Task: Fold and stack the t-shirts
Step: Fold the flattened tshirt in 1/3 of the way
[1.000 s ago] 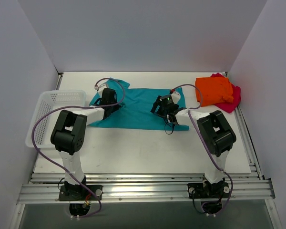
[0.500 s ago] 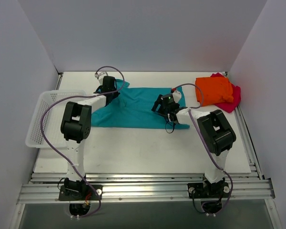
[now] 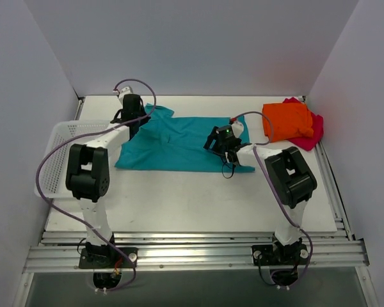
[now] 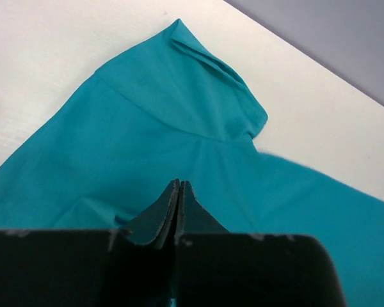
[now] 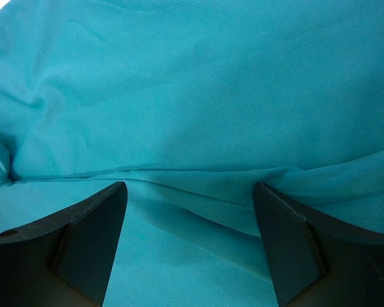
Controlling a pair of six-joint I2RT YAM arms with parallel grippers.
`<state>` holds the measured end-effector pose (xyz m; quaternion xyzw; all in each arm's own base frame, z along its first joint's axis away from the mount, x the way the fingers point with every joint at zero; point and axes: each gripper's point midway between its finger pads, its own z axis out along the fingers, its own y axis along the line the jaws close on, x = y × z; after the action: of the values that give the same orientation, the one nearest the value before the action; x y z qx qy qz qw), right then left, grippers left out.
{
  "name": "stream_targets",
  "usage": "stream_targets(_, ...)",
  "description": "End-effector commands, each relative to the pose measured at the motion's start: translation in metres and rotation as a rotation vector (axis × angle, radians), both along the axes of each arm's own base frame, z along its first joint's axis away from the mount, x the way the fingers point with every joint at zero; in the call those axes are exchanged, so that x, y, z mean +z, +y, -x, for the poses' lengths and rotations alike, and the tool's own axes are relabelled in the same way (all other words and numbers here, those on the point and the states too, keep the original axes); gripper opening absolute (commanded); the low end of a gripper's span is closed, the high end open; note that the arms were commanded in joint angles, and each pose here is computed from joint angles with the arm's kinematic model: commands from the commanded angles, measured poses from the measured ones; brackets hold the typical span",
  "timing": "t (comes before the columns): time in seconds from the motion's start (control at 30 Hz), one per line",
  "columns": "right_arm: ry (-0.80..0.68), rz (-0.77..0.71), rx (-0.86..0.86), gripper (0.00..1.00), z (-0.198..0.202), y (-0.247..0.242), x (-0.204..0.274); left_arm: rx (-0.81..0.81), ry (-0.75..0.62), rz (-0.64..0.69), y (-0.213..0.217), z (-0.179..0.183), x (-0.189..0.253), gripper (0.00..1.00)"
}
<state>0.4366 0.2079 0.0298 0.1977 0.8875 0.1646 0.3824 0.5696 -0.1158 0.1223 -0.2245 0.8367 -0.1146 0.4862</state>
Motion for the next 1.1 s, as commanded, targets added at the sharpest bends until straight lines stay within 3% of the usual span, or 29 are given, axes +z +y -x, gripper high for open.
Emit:
stream_targets(0.0,0.011,0.081,-0.042,0.76,0.006,-0.021,0.008,-0.017,-0.138,0.046,0.001,0.028,0.075,0.02)
stream_targets(0.03,0.008,0.099,-0.054,0.77,0.008,-0.025,0.012,-0.010,-0.076,0.040,0.005,0.047,0.047,0.03)
stream_targets(0.1,-0.042,0.128,-0.103,0.79,0.007,-0.035,0.035,0.019,-0.065,0.073,0.006,0.068,0.041,0.03)
stream_targets(0.17,-0.054,0.150,-0.146,0.80,0.011,-0.044,0.044,0.033,0.005,0.085,0.007,0.095,0.008,0.03)
stream_targets(0.3,-0.093,0.132,-0.190,0.81,0.022,-0.049,0.079,0.041,0.042,0.070,0.005,0.127,-0.003,0.04)
stream_targets(0.37,-0.106,0.139,-0.186,0.82,0.032,-0.048,0.089,0.037,0.053,0.053,0.002,0.144,-0.012,0.11)
stream_targets(0.47,-0.154,0.144,-0.198,0.82,0.050,-0.052,0.114,0.031,0.062,0.036,-0.004,0.151,-0.023,0.21)
stream_targets(0.73,-0.083,0.144,-0.184,0.79,0.080,-0.066,0.067,0.052,0.109,0.014,-0.002,0.149,-0.050,0.21)
stream_targets(0.83,-0.042,0.165,-0.194,0.73,0.078,-0.074,0.042,0.054,0.115,0.008,-0.002,0.148,-0.054,0.18)
stream_targets(0.93,-0.012,0.191,-0.206,0.56,0.072,-0.083,0.023,0.057,0.122,-0.005,0.000,0.147,-0.057,0.16)
stream_targets(0.97,0.008,0.207,-0.211,0.46,0.072,-0.086,0.014,0.059,0.129,-0.009,0.000,0.147,-0.061,0.15)
stream_targets(1.07,0.045,0.215,-0.220,0.40,0.069,-0.092,-0.002,0.065,0.149,-0.020,0.003,0.146,-0.070,0.11)
